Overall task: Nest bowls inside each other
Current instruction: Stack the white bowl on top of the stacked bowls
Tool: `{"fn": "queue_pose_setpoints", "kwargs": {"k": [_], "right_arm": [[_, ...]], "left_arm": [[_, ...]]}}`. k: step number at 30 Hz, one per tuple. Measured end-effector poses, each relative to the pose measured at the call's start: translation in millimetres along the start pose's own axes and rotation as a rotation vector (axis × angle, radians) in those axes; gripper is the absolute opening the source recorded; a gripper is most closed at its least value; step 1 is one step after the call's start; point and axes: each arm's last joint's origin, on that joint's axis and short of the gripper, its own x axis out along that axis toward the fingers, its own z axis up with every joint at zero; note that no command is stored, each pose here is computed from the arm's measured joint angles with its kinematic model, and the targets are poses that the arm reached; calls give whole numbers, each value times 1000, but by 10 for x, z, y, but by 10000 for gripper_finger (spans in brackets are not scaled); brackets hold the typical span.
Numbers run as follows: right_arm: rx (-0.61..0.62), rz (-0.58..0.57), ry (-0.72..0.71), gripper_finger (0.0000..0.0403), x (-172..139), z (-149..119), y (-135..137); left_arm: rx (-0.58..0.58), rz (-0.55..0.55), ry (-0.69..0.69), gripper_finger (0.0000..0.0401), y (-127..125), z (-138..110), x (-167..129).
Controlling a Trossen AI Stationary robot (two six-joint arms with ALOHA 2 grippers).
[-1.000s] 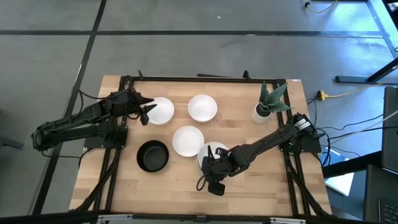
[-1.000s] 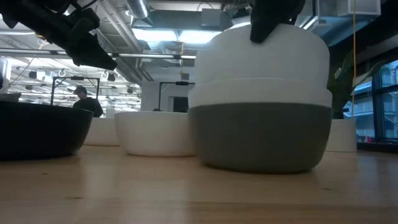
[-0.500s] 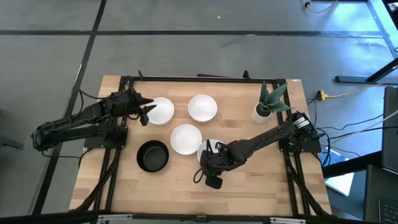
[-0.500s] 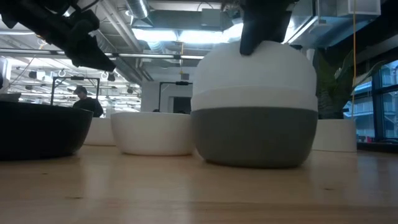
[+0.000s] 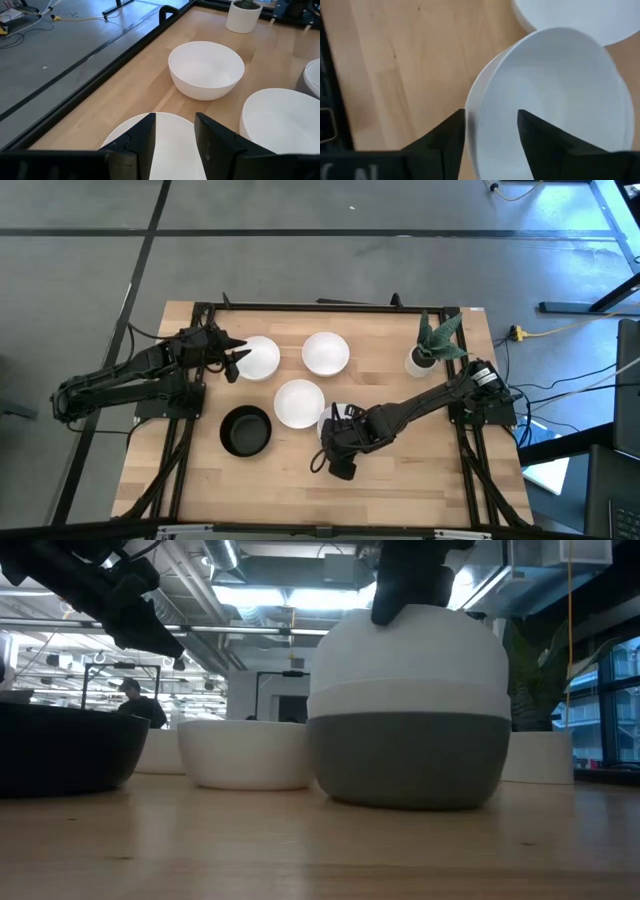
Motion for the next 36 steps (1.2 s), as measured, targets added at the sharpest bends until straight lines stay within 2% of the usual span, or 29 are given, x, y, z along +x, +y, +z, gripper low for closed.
{"fn": "queue_pose_setpoints", "kwargs": {"k": [11, 19, 25, 31, 36], "right_arm": [[-1, -24, -12, 173, 88, 12, 8], [-58, -37, 25, 172, 273, -9, 31], [-71, -43, 20, 172, 286, 15, 4], [-93, -25, -20, 172, 174, 159, -12], [-147, -11, -63, 172, -79, 323, 13]], "left_arm": [[0, 0, 0, 130, 0, 0, 0], [0, 0, 0, 130, 0, 0, 0], [0, 0, 0, 130, 0, 0, -1], [0, 1, 0, 130, 0, -1, 0], [-1, 0, 1, 130, 0, -1, 0]]}}
